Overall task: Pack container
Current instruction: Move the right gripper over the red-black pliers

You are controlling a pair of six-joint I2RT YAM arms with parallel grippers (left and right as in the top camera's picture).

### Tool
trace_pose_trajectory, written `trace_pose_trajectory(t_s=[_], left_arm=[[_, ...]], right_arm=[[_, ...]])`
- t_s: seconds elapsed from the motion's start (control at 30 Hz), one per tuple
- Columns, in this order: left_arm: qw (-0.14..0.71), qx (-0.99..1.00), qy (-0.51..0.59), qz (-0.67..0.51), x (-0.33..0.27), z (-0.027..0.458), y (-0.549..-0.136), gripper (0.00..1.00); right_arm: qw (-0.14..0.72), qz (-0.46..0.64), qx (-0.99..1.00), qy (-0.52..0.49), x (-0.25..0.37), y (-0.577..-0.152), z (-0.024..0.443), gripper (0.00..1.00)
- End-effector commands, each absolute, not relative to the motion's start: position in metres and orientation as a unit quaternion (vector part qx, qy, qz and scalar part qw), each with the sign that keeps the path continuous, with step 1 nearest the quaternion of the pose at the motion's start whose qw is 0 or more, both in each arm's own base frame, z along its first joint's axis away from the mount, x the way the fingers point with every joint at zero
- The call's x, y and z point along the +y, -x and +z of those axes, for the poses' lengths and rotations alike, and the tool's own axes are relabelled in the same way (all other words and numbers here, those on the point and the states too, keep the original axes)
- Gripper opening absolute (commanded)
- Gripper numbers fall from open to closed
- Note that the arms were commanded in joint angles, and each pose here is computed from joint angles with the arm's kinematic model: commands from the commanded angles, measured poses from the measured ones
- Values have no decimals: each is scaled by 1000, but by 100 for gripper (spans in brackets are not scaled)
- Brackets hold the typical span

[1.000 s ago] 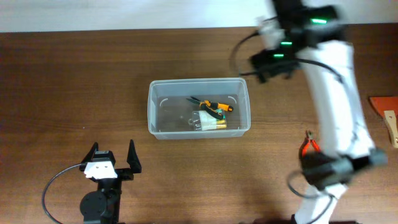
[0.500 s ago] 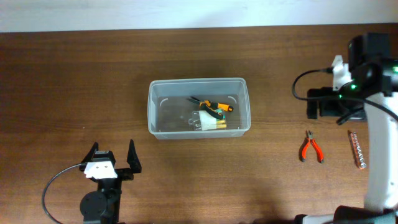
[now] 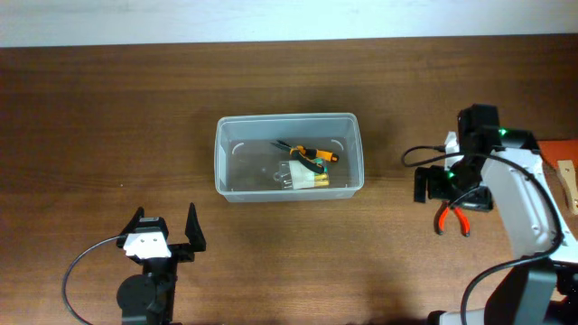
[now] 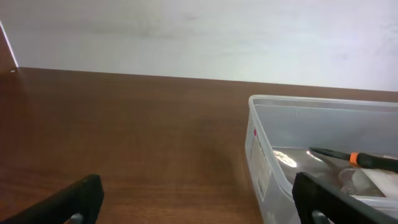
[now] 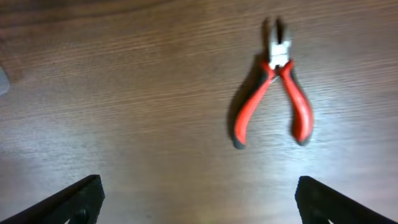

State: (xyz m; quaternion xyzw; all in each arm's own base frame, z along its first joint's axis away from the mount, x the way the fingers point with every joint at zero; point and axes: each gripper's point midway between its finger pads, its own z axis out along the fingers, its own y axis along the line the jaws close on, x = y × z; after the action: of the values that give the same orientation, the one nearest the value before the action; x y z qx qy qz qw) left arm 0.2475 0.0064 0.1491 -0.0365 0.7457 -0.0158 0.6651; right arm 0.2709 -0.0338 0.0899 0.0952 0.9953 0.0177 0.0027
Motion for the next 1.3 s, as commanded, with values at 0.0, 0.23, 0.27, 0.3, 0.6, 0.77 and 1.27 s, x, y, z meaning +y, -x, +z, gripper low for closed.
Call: trace_pose_trajectory(t_s=[0.0, 0.23, 0.27, 0.3, 0.6, 0.77, 1.27], left_arm=[[660, 750, 37, -17, 6, 145, -248, 99], [660, 750, 37, -17, 6, 145, -248, 99], [660, 750, 37, -17, 6, 145, -248, 99], [660, 750, 37, -17, 6, 145, -248, 99], [660, 750, 37, -17, 6, 145, -248, 99], [660, 750, 37, -17, 6, 145, -248, 99], [660, 750, 37, -17, 6, 145, -248, 99]], right_arm=[[-4, 34, 993, -115, -29, -266, 80, 99], [-14, 9, 993, -117, -39, -271, 49, 99], [-15, 8, 993, -118, -39, -272, 46, 99], [-17, 8, 993, -118, -39, -272, 44, 99], [-26, 8, 993, -115, -39, -268, 43, 99], [-30, -28, 995, -90, -51, -264, 38, 99], [-31, -60, 994, -90, -61, -259, 31, 99]])
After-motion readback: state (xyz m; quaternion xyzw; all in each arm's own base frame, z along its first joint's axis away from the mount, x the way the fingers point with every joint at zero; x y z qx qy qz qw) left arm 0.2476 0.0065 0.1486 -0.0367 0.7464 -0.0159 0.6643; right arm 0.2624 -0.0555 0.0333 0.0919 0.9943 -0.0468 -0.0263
